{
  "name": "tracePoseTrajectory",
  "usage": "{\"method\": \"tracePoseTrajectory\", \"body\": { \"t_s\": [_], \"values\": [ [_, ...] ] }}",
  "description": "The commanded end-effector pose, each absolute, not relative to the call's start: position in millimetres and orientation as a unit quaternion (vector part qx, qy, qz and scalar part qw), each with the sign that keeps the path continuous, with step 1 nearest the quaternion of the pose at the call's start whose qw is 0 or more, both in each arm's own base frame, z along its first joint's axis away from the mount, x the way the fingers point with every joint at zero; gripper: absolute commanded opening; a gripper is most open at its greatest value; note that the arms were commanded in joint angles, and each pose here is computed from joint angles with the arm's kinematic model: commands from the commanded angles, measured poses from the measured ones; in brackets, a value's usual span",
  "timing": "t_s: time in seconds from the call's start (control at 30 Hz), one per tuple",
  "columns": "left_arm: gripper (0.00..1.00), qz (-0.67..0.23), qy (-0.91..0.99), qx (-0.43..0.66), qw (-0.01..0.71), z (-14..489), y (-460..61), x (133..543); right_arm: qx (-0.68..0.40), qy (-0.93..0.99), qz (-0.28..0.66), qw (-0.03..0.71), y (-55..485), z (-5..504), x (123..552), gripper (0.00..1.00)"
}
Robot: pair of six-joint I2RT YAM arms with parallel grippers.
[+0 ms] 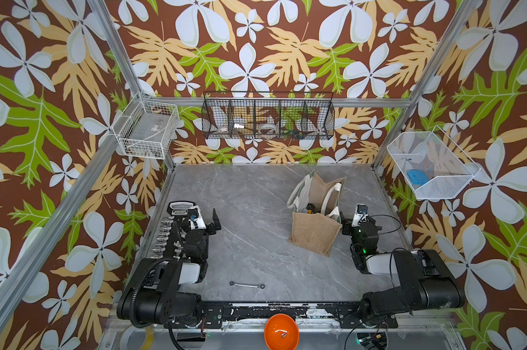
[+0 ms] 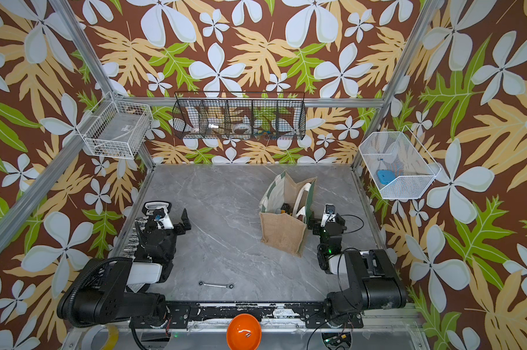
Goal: Place the art knife into the pouch
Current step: Reset both arms
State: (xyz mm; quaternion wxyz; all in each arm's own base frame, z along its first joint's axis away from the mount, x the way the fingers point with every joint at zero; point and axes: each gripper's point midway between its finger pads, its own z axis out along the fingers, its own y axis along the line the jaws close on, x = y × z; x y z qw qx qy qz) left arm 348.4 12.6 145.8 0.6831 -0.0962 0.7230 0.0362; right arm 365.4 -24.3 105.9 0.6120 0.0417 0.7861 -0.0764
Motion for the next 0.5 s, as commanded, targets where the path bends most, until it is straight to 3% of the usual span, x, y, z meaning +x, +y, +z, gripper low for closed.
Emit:
{"method": "tracePoseTrajectory", "body": {
  "t_s": [0.0, 0.47],
  "values": [
    [1.00, 0.033, 0.716, -0.102, 0.690, 150.8, 13.5, 349.1, 0.042, 0.778, -0.074, 0.622, -23.6, 112.2, 367.0, 1.00],
    [1.00, 0.032, 0.716, -0.101, 0.690, 150.9, 13.2, 349.9, 0.042, 0.778, -0.074, 0.622, -23.7, 112.0, 367.0, 1.00]
  ]
}}
